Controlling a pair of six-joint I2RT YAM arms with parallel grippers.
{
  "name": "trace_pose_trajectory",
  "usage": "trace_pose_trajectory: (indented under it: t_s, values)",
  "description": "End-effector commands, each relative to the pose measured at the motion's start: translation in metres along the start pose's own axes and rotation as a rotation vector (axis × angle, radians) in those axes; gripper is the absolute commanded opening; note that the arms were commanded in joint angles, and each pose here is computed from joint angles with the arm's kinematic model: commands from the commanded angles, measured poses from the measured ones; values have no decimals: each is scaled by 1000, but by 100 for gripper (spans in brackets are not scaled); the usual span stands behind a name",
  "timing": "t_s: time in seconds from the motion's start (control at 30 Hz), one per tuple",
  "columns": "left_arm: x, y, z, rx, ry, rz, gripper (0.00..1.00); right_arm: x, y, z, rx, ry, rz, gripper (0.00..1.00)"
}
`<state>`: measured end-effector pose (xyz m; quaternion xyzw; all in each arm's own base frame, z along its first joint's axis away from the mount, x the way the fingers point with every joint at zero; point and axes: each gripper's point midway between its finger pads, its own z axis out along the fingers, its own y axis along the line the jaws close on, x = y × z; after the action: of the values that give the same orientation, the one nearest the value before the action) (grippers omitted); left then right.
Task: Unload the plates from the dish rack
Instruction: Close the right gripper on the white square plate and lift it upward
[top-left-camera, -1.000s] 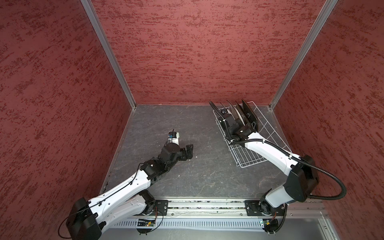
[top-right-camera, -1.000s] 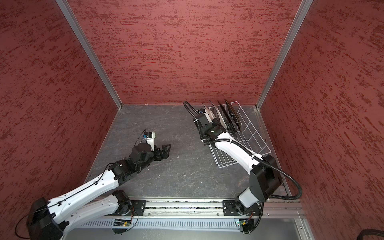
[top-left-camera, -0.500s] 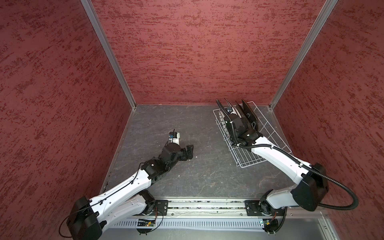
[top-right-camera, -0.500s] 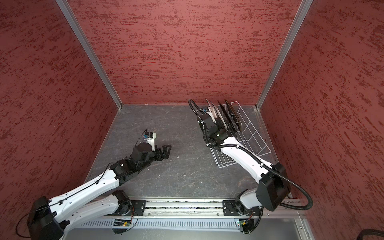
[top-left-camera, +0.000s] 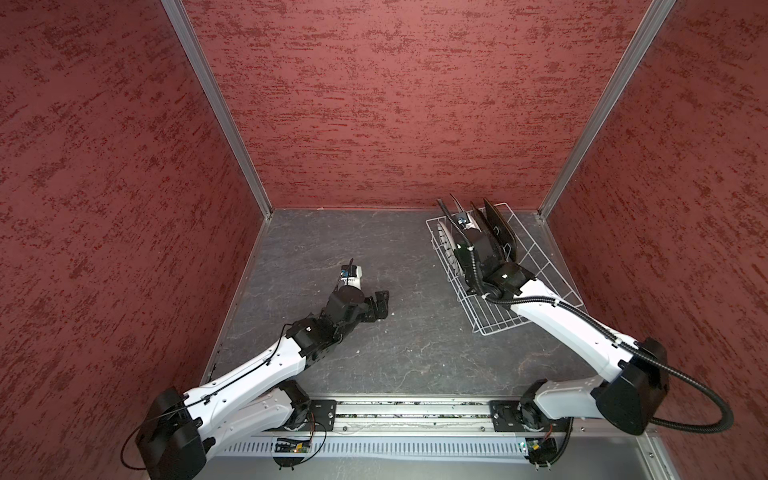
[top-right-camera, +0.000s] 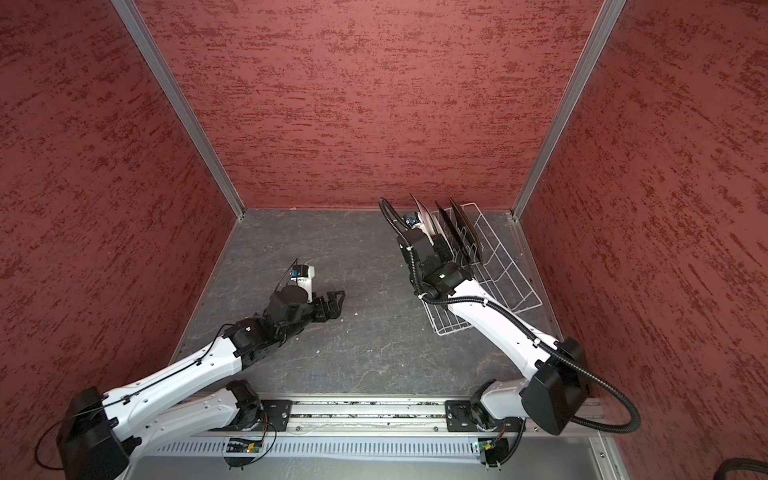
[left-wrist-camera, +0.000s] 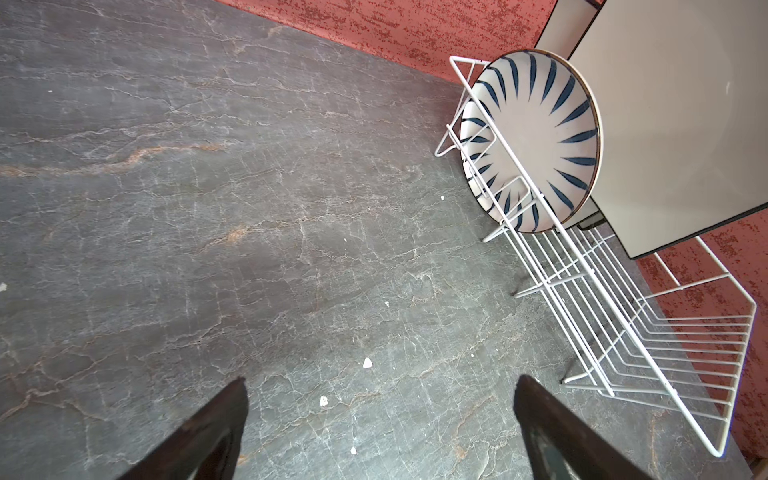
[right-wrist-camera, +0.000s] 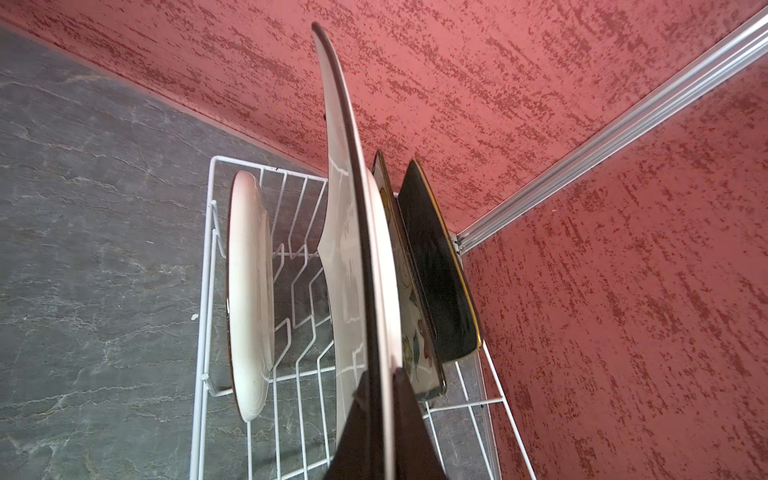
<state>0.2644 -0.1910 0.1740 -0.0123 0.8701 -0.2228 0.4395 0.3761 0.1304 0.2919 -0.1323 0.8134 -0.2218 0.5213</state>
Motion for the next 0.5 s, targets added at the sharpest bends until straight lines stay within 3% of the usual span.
trace_pose_trajectory:
  t_s: [0.0,0.47]
  values:
    - [-14,-12,-3,33,-38,-1,100,-51,-39,-24,91,-172,169,0]
    - [-16,-14,-2,49,-66,-25,99,-77,-44,-56,49,-288,192,0]
